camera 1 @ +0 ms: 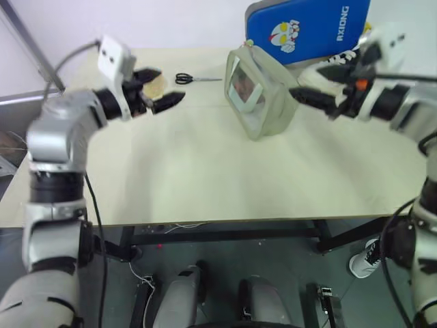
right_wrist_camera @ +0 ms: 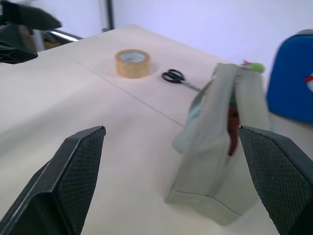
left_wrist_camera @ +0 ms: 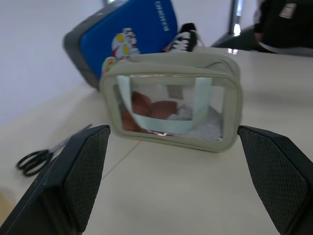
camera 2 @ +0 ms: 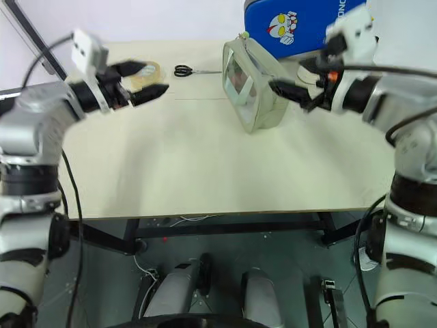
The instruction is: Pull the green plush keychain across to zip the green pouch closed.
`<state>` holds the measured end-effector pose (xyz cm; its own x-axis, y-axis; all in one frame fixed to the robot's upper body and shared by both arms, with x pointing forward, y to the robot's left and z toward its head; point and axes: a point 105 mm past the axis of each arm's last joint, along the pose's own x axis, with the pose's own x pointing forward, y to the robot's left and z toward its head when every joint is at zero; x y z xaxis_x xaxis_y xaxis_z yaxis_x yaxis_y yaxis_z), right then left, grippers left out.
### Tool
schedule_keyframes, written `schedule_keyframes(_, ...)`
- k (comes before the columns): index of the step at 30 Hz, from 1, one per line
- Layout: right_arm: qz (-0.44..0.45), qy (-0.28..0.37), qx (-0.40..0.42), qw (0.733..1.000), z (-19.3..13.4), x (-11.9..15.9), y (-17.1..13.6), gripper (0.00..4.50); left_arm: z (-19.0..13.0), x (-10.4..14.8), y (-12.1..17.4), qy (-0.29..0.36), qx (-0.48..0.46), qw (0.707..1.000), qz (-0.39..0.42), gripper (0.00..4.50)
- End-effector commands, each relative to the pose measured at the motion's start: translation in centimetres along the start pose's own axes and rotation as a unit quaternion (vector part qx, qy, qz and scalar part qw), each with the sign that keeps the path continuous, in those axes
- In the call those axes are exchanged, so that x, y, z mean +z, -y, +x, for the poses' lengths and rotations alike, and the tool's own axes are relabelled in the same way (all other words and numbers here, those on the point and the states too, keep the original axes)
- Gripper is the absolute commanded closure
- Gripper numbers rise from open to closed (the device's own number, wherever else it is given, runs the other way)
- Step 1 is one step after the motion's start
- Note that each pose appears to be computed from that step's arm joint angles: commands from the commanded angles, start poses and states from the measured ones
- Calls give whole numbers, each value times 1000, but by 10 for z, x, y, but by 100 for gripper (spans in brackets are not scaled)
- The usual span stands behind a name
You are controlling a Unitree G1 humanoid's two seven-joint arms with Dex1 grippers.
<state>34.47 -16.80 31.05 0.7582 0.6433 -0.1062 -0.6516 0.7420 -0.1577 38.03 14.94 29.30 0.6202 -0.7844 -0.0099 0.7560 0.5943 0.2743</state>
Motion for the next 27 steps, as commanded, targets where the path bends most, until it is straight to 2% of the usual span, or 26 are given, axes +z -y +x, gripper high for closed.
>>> schedule_keyframes(1,-6,6,-5,1000,3,6,3,2,0,-2,-3,-5,-11,1000,10,5)
schedule_keyframes(10,-34,18,-27,999,20,17,5,2,1,4,-8,9,-5,1000,21,5)
schedule_keyframes(12,-46,24,-36,998,32,20,7,2,-5,5,-7,10,-5,1000,17,5)
schedule_keyframes(16,-56,38,-40,997,75,26,2,2,-24,7,9,13,-23,1000,-7,5)
schedule_keyframes(22,-84,-8,-79,993,120,3,26,2,-24,3,28,26,0,999,-20,5)
schedule_keyframes(27,-94,-50,-64,992,138,-20,27,2,-23,1,35,36,18,999,-23,5)
